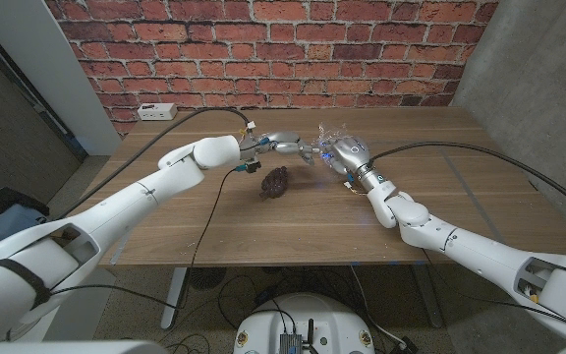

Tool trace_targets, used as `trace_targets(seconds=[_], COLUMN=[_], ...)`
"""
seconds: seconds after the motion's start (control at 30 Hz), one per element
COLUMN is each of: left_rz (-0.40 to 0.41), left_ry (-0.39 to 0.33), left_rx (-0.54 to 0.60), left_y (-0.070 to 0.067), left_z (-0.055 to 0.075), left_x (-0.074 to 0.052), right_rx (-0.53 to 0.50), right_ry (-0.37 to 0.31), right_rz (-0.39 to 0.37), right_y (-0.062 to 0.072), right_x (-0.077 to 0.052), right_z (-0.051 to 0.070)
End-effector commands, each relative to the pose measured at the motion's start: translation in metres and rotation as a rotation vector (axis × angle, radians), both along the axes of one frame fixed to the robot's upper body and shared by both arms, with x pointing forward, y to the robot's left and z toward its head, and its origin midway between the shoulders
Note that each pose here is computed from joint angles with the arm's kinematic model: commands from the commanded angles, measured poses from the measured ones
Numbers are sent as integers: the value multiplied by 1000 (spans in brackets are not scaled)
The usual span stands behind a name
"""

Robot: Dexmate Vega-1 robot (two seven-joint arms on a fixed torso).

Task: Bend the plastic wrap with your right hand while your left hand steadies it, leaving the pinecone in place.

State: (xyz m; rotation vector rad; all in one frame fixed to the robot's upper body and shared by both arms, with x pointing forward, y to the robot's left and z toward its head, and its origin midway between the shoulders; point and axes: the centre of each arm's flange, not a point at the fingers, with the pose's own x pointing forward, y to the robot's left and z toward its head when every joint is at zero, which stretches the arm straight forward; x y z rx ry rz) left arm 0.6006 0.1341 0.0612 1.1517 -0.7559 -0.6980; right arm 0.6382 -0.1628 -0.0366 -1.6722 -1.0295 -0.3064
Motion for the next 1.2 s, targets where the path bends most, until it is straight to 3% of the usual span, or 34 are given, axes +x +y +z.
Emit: trace_targets(seconds=[0.03, 0.27, 0.4, 0.57, 0.67, 0.97, 1.2], left_rz=[-93, -95, -86, -76, -73, -66, -70], left_ry=[21, 20, 14, 16, 18, 27, 26], left_rx=[-58, -65, -63, -61, -60, -59, -59], left_y=[6, 7, 8, 8, 8, 7, 5], left_z=[4, 3, 2, 0, 0, -1, -1], left_x=[-15, -16, -17, -17, -16, -12, -10], right_rx=[7, 52, 146, 328, 407, 589, 843], right_ry=[34, 101, 177, 323, 378, 443, 452], right_rz=[-8, -47, -33, 45, 98, 279, 434], right_y=[6, 5, -1, -13, -18, -26, -38], right_x=[-3, -4, -3, -1, -1, -3, -1], right_z=[-5, -3, 0, 6, 9, 7, 2])
